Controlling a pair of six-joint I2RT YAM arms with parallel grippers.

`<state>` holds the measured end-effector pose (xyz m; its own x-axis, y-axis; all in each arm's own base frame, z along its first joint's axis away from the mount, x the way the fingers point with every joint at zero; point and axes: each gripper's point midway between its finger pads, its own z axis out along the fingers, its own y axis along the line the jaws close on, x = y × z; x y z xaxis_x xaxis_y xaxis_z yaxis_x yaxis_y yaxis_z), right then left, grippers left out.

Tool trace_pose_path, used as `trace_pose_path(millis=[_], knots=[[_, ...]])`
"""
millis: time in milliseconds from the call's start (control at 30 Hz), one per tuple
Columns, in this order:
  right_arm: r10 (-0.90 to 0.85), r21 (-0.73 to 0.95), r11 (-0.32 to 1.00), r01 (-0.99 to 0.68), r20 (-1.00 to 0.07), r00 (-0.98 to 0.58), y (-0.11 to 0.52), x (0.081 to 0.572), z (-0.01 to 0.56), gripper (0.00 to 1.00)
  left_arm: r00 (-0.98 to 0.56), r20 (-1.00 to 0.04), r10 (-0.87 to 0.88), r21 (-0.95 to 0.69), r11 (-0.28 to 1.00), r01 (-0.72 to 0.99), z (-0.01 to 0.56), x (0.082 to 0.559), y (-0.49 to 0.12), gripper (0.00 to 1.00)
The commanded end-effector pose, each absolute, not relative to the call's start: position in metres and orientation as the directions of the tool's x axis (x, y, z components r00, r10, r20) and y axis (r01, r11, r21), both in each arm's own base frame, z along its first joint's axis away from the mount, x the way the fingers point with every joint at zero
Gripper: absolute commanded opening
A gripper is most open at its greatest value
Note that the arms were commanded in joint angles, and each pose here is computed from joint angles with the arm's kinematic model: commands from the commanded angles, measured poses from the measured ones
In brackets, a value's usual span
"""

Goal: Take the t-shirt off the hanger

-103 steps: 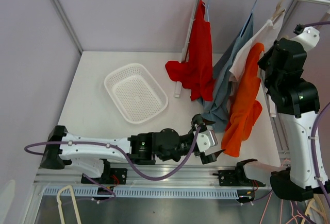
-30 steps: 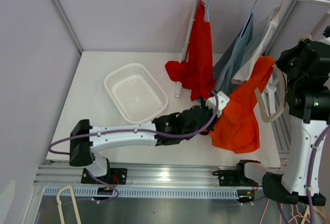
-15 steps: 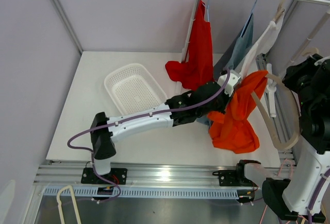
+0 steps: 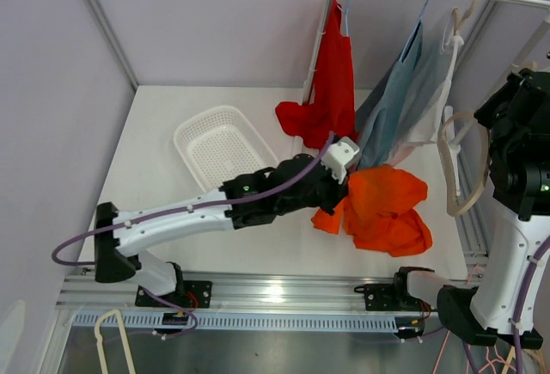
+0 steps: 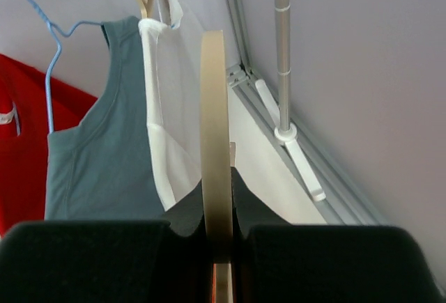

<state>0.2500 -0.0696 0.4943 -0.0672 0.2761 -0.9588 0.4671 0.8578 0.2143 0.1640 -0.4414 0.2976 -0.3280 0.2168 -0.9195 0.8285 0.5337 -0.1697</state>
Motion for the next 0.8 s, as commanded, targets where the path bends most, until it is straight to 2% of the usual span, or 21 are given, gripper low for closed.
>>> trace_pose_path(millis=[0,133,233,400,500,767], knots=[[0.222,0.195,0.848,0.493,-0.975,0.004,-0.082,0.267,0.513,0.00,-0.267,-0.960,0.084,-0.180,0.543,0.820,0.373,0.164,-0.410,0.01],[0.227,0.194,0.844,0.500,-0.974,-0.005,-0.084,0.288,0.505,0.00,-0.221,-0.974,0.040,-0.156,0.587,0.794,0.426,0.186,-0.383,0.01],[0.242,0.221,0.854,0.472,-0.970,0.017,-0.081,0.298,0.503,0.00,-0.217,-0.976,-0.035,-0.192,0.615,0.765,0.463,0.218,-0.361,0.01],[0.252,0.236,0.843,0.483,-0.967,0.032,-0.087,0.313,0.502,0.00,-0.175,-0.980,-0.097,-0.188,0.745,0.640,0.497,0.289,-0.306,0.01],[0.242,0.251,0.839,0.483,-0.967,0.081,-0.093,0.324,0.509,0.00,-0.072,-0.985,-0.159,-0.171,0.796,0.581,0.555,0.309,-0.269,0.01],[0.187,0.257,0.844,0.471,-0.964,0.190,-0.114,0.349,0.528,0.00,0.158,-0.952,-0.264,-0.160,0.864,0.476,0.616,0.340,-0.202,0.01]])
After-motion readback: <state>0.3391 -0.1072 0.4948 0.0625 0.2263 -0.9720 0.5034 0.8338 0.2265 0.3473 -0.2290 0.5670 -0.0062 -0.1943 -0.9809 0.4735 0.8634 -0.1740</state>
